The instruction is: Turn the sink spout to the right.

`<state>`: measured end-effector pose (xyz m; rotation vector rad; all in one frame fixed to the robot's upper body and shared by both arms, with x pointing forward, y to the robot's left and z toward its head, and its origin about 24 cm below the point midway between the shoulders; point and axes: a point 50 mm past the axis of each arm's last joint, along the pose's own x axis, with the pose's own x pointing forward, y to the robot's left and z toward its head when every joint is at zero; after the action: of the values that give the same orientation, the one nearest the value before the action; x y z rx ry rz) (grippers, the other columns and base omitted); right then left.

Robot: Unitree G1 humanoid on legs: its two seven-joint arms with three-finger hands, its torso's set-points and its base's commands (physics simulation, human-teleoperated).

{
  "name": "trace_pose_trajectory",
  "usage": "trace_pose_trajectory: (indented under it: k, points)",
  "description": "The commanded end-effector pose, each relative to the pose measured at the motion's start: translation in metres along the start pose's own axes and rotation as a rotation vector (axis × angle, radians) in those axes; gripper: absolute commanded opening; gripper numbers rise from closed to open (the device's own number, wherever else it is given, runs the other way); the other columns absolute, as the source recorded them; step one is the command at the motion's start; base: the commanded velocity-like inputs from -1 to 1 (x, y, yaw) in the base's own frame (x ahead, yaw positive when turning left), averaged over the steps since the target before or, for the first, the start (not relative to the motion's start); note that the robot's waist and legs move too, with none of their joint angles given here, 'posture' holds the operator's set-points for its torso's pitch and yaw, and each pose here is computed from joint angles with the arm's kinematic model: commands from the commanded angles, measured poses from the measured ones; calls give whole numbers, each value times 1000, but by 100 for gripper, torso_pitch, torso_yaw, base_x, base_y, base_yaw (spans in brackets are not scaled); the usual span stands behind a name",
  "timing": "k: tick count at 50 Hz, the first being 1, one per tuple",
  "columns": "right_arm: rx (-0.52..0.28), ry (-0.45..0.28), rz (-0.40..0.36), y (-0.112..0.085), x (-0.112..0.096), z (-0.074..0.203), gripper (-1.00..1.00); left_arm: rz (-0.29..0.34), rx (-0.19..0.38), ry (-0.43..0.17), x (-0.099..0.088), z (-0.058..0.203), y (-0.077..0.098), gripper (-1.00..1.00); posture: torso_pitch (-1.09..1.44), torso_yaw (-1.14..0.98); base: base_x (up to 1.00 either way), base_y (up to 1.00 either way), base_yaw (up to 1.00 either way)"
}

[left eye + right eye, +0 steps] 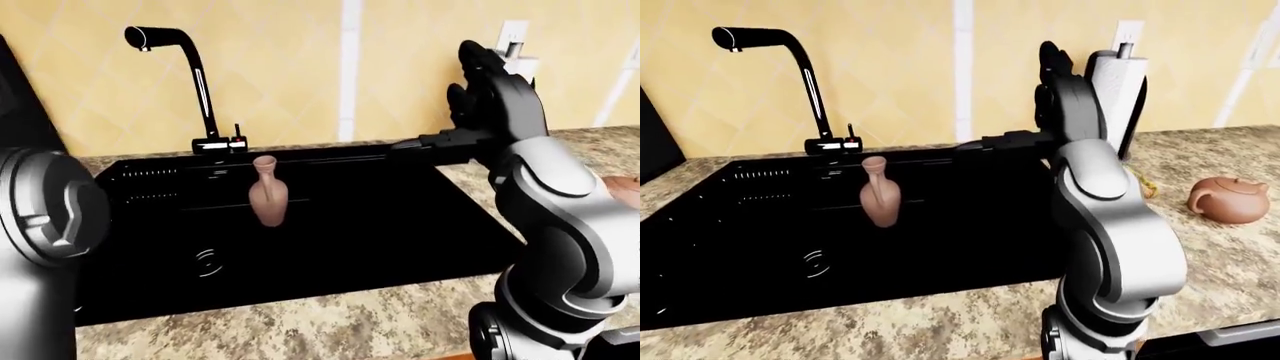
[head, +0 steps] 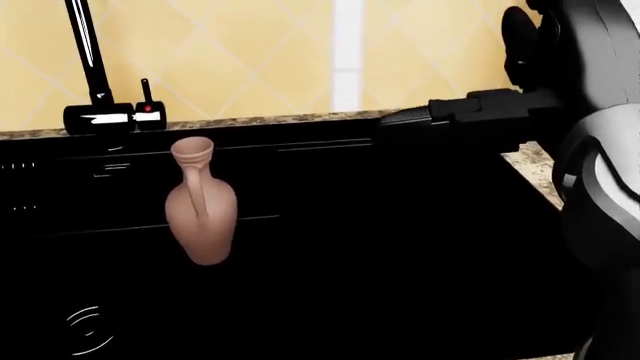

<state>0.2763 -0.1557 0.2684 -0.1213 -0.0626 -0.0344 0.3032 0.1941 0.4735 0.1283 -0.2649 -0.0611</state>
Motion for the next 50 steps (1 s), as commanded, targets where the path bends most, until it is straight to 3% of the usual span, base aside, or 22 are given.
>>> trace_pose_trajectory:
  k: [1, 5, 11, 12, 18, 20, 23, 41, 50]
  points:
    - [0, -80, -9, -1, -3, 16, 100, 17, 22, -35, 1, 8, 6, 100, -50, 0, 0, 0, 0]
    - [-2, -77, -9, -2, -3, 14, 100, 42, 32, -21, 9, 10, 17, 100, -50, 0, 0, 0, 0]
    - [-3, -79, -8, -2, -3, 16, 100, 71, 44, 23, 20, -8, 31, 100, -50, 0, 0, 0, 0]
    - [-5, -78, -8, -3, -3, 15, 100, 85, 74, 32, 22, -13, 33, 100, -50, 0, 0, 0, 0]
    - [2, -78, -11, -5, -4, 14, 100, 133, 57, 108, 34, -46, 53, 100, -50, 0, 0, 0, 0]
    - [2, -77, -12, -5, -4, 12, 100, 160, 28, 141, 36, -60, 61, 100, -50, 0, 0, 0, 0]
    - [1, -73, -11, -4, -5, 10, 100, 188, 28, 153, 35, -68, 70, 100, -50, 0, 0, 0, 0]
    - [4, -71, -7, -2, -5, 8, 100, 232, 15, 243, 35, -123, 84, 100, -50, 0, 0, 0, 0]
    - [-1, -70, -7, -2, -5, 9, 100, 227, 17, 252, 35, -126, 82, 100, -50, 0, 0, 0, 0]
